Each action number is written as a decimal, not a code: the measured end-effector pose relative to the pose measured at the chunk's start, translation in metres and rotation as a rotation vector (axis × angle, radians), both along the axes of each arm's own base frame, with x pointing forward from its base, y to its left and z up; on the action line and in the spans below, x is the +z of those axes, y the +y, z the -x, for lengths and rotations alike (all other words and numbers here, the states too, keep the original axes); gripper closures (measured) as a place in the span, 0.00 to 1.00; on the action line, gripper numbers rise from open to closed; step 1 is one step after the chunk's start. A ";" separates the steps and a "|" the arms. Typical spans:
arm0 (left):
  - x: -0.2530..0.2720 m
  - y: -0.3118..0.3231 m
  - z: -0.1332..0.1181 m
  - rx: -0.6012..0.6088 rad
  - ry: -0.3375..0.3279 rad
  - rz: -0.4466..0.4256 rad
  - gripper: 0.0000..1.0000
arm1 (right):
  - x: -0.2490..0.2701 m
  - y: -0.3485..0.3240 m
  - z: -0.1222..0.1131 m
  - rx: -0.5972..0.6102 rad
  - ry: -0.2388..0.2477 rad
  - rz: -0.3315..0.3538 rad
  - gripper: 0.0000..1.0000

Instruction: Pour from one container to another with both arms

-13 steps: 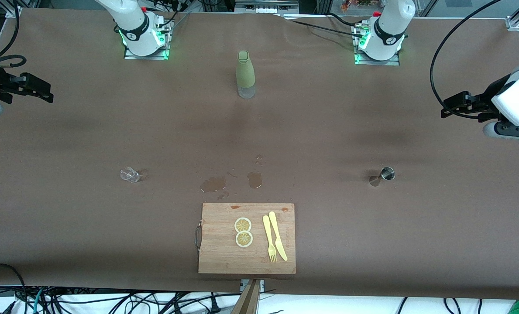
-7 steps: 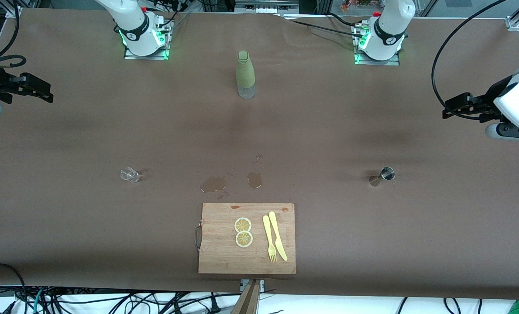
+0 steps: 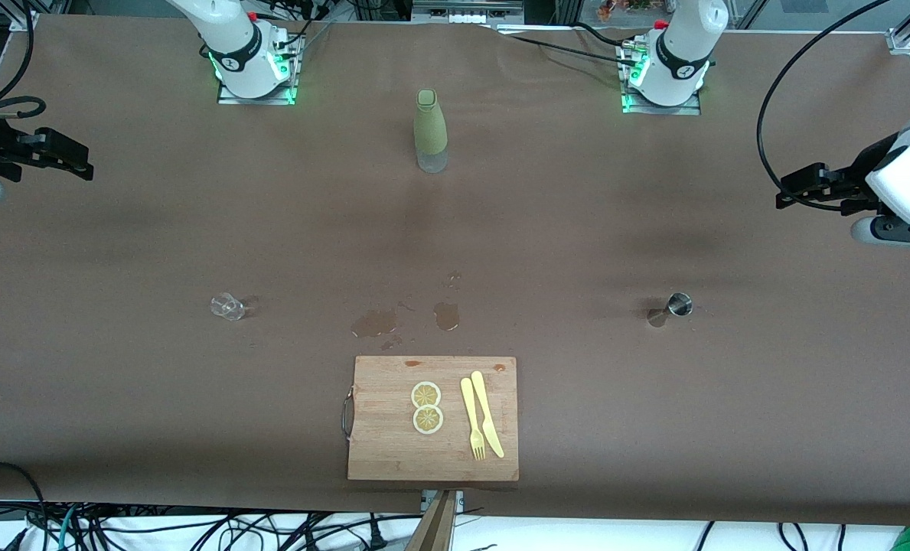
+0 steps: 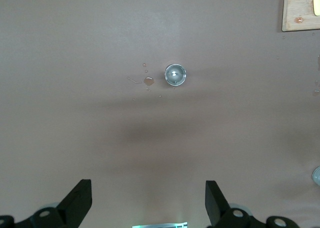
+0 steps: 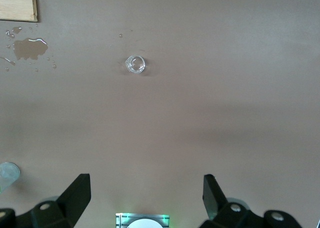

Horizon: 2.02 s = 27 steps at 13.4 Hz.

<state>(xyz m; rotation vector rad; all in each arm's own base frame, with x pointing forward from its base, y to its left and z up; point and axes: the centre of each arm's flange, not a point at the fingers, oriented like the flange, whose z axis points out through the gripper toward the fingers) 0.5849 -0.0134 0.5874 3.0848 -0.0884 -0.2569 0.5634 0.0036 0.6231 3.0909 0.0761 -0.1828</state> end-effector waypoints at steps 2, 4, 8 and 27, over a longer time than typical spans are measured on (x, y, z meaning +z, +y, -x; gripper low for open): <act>-0.001 0.000 0.000 0.000 0.001 0.000 0.00 | 0.000 0.000 0.000 0.000 0.000 0.000 0.00; -0.001 0.000 -0.001 0.001 0.002 0.000 0.00 | 0.000 0.000 0.000 0.000 0.000 0.000 0.00; -0.005 0.001 -0.002 0.001 0.008 -0.001 0.00 | 0.000 0.000 0.000 0.000 0.000 0.000 0.00; -0.035 0.058 -0.015 -0.169 0.022 0.078 0.00 | 0.000 -0.005 0.000 -0.009 -0.001 0.000 0.00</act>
